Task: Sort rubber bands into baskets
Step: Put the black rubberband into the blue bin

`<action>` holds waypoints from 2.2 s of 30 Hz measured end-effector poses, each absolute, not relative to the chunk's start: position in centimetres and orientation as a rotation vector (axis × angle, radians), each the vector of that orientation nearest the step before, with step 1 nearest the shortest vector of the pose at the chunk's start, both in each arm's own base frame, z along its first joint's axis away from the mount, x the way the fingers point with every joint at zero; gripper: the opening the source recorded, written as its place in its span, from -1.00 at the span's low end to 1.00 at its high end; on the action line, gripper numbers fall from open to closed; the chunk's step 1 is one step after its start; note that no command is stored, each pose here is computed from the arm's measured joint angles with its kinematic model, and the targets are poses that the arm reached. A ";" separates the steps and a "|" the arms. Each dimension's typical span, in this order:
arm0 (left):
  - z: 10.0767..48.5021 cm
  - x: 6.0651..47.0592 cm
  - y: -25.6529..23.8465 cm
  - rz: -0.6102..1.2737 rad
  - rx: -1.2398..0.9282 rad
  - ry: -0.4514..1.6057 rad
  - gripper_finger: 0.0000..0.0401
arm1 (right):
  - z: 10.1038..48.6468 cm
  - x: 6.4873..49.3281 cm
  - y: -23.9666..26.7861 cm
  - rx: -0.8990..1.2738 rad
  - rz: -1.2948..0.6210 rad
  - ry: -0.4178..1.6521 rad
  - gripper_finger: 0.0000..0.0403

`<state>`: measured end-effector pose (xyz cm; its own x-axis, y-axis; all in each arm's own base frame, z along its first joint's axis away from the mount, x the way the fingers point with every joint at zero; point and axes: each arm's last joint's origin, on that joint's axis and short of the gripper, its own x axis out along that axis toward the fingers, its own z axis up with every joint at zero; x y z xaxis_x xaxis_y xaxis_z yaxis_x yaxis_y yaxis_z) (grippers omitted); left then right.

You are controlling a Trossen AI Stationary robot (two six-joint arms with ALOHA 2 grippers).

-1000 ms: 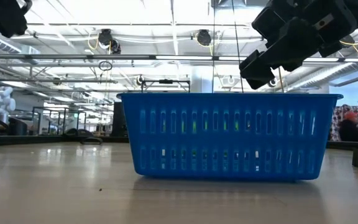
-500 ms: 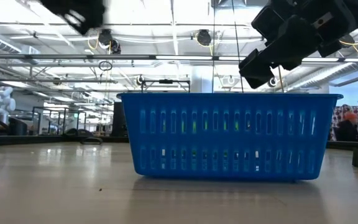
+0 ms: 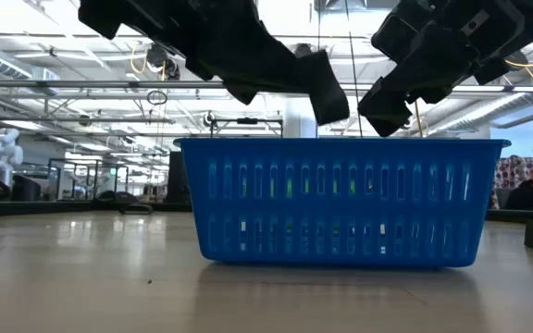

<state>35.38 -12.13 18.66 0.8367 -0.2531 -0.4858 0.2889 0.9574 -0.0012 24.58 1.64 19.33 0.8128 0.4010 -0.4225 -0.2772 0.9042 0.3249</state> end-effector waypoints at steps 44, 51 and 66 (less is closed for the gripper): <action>23.5 18.2 -15.5 0.061 -0.444 1.473 -0.20 | 19.4 24.6 1.6 0.182 0.382 0.478 -0.01; 21.1 15.7 -17.6 0.176 -0.513 1.492 -0.20 | 19.6 24.7 1.6 0.172 0.384 0.462 -0.01; 18.7 14.3 -17.7 0.204 -0.472 1.530 -0.20 | 19.6 24.7 1.6 0.174 0.383 0.456 -0.01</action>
<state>14.28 -17.69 18.73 0.0456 -0.1629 -0.9856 -0.4157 0.8941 -0.1670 24.72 1.64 19.62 0.8282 0.3977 -0.3949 -0.3210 0.9142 0.2474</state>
